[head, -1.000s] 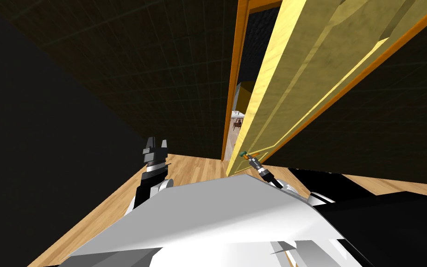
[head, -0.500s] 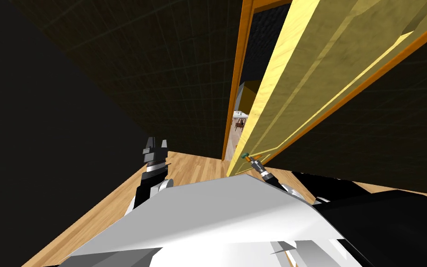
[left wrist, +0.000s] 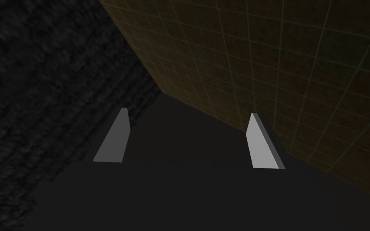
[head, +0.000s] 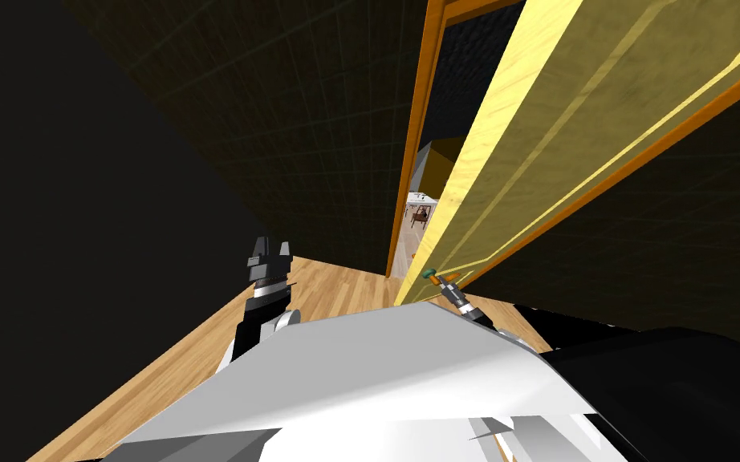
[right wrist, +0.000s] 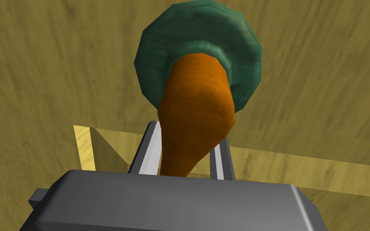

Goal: Pull the door open

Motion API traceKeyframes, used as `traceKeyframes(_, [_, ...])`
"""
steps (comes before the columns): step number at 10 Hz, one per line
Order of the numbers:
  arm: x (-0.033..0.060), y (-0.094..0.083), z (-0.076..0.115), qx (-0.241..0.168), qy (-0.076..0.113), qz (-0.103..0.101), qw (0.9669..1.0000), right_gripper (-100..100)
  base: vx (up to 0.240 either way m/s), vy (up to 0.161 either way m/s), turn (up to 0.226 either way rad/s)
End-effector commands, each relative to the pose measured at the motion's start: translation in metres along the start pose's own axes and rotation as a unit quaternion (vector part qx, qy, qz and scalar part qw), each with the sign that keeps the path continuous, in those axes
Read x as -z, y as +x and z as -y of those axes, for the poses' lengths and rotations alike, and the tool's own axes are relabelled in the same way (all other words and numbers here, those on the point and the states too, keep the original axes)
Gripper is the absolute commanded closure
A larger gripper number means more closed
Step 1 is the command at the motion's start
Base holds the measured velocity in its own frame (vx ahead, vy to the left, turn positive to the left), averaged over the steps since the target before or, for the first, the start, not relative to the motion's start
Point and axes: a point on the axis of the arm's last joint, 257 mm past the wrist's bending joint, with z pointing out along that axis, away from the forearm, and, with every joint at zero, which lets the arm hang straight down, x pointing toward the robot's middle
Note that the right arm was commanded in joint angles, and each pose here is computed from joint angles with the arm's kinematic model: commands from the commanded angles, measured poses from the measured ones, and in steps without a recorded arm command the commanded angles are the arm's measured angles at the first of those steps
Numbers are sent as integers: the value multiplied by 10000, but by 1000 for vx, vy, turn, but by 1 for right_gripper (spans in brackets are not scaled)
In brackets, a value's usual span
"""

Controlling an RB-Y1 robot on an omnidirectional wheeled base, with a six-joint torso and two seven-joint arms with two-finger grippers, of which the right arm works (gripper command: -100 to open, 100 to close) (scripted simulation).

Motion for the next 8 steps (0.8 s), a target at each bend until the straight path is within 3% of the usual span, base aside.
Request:
traceKeyframes(1, [156,-24,7,14,10,34,10000,100,-55,-31,157])
traceKeyframes(2, [288,-34,8,17,12,59,10000,100,-82,-59,195])
traceKeyframes(3, [288,-34,7,17,10,58,10000,100,-55,-40,67])
traceKeyframes(4, [420,-41,4,21,10,82,10000,100,-43,-28,137])
traceKeyframes(5, [420,-41,4,21,10,82,10000,100,-40,-23,59])
traceKeyframes(6, [549,-45,-1,25,12,104,9999,100,-44,-22,125])
traceKeyframes(7, [549,-45,-1,25,12,104,9999,100,-40,-21,64])
traceKeyframes(8, [673,-46,-9,28,15,124,9999,100,-54,-26,142])
